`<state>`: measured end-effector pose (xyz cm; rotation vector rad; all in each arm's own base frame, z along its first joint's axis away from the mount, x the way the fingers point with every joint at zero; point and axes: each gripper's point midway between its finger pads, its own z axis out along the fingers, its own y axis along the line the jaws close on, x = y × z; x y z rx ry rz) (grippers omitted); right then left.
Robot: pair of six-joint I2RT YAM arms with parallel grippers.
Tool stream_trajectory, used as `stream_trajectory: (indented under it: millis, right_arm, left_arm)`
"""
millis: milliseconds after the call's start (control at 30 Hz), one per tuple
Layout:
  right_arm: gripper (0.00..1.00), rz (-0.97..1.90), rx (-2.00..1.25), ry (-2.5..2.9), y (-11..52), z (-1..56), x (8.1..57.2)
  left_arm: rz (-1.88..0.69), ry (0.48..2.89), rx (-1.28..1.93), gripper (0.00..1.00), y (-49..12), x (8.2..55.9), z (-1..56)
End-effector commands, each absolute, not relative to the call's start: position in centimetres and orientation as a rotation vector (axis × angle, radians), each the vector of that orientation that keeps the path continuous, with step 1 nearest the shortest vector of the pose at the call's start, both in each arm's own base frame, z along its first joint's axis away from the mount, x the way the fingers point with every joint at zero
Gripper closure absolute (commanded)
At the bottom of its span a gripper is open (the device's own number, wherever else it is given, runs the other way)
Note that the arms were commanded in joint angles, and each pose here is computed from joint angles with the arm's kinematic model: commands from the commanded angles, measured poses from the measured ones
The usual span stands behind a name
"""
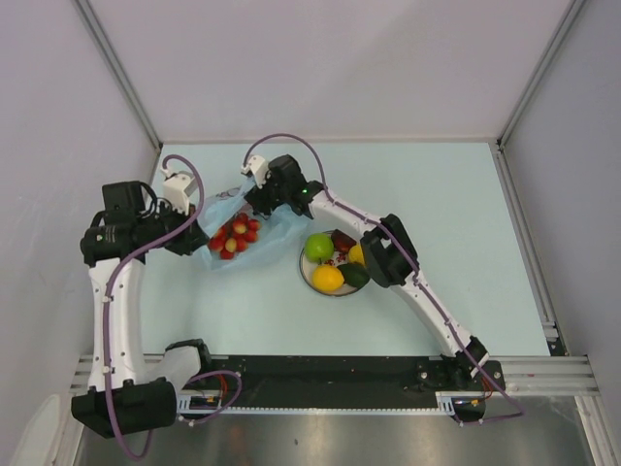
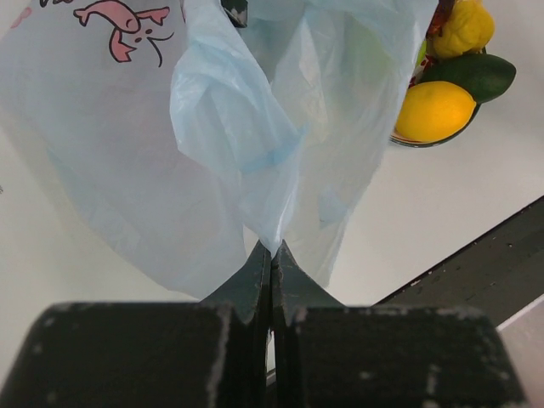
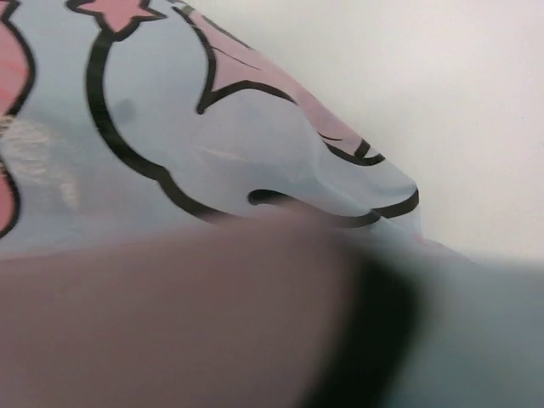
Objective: Take the fake fruits out of the plastic bag
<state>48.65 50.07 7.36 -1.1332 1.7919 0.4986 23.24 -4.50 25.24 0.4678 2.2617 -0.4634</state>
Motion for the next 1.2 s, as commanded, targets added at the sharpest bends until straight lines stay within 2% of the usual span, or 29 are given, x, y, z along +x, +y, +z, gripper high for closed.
stream_trajectory:
  millis: [0, 133, 333, 533, 933, 1067, 1167]
  right_arm:
    - [0.19, 0.582, -1.093, 1.799, 50.6, 8.6, 49.2]
    - [0.34, 0.653, -1.147, 1.798, 51.0, 8.5, 47.6]
    - [0.37, 0.675, -1.173, 1.833, 50.6, 7.9, 46.5]
    - [0.24, 0.705, -1.125, 1.785, 51.7, 9.0, 47.1]
    - [0.21, 0.708, -0.904, 1.798, 53.6, 8.2, 49.4]
    - [0.25, 0.706, -0.839, 1.777, 54.3, 8.5, 50.6]
    - [0.36, 0.684, -0.85, 1.758, 54.8, 8.6, 50.4]
  left_arm:
    - [-0.462, 2.265, 0.459, 1.0, -4.6, 23.7, 25.1]
    - [-0.463, 2.263, 0.453, 1.0, -4.5, 24.0, 25.1]
    - [-0.457, 2.248, 0.446, 1.0, -4.5, 24.5, 25.4]
    - [-0.458, 2.243, 0.441, 1.0, -4.5, 24.3, 25.8]
    - [-0.547, 2.299, 0.422, 1.0, -5.5, 22.5, 24.5]
    - [-0.558, 2.317, 0.415, 1.0, -5.5, 22.4, 24.4]
    - [-0.578, 2.317, 0.415, 1.0, -5.7, 22.6, 24.6]
